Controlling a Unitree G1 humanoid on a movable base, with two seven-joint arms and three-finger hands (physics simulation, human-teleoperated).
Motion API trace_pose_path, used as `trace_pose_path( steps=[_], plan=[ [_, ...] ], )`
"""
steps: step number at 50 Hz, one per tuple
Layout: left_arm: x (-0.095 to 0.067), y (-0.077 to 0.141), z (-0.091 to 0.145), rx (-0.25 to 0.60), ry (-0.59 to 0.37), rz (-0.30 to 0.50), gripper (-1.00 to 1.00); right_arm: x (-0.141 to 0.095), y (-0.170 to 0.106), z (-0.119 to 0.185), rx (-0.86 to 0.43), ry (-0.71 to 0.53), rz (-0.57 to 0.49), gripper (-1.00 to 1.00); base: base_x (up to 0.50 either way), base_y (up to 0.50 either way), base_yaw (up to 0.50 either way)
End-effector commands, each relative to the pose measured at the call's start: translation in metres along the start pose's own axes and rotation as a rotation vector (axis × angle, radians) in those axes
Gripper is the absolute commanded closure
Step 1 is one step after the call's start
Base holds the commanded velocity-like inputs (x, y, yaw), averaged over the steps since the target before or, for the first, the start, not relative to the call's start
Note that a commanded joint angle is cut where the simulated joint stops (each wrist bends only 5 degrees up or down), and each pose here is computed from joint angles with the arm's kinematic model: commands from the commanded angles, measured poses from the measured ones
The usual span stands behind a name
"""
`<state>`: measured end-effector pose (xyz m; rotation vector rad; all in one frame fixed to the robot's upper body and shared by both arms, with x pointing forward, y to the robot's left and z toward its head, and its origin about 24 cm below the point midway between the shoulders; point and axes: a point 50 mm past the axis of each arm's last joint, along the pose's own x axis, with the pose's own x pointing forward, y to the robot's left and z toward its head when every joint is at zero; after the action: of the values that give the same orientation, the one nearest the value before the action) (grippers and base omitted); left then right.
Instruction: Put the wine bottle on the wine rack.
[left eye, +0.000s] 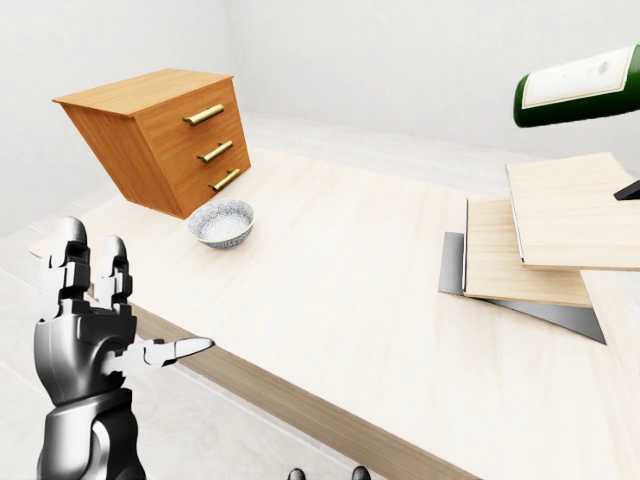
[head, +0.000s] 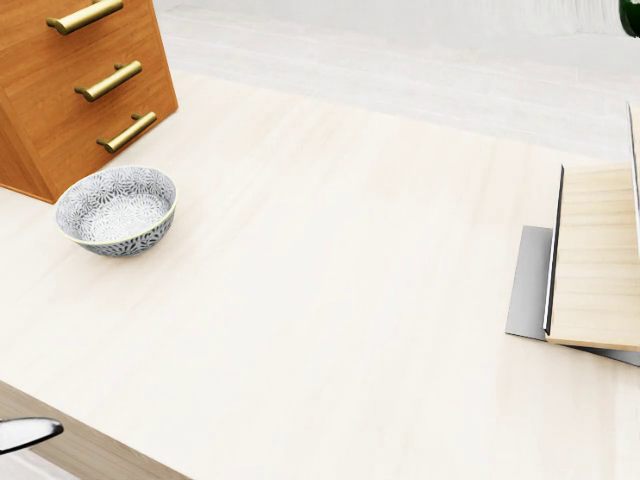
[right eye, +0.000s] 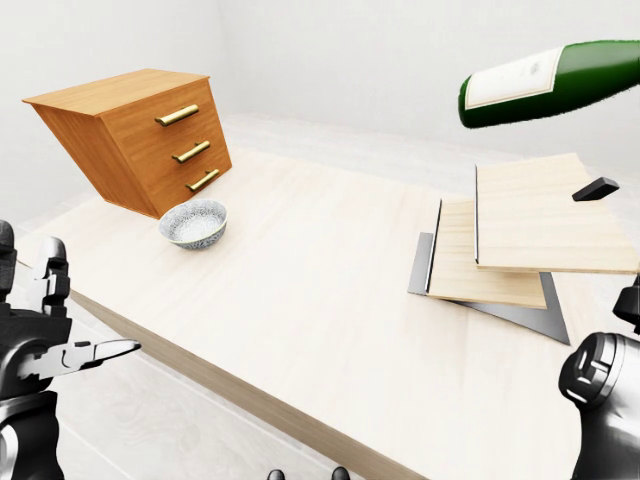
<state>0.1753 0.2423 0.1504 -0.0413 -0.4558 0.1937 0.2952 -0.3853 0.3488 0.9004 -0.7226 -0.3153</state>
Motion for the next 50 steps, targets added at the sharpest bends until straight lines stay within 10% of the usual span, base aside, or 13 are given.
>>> trace_pose_path(
  steps=[1,50],
  plan=[
    [0.000,-0.001,-0.001,0.001,0.005,-0.002,-1.00,0.002,-0.011,0.028,-0.018,-0.066,-0.037,1.00,0.00,0.00,0.00],
    [-0.002,-0.008,-0.014,0.001,0.065,-0.019,-1.00,-0.015,-0.095,0.007,-0.193,0.053,-0.121,1.00,0.00,0.00,0.00]
  ],
)
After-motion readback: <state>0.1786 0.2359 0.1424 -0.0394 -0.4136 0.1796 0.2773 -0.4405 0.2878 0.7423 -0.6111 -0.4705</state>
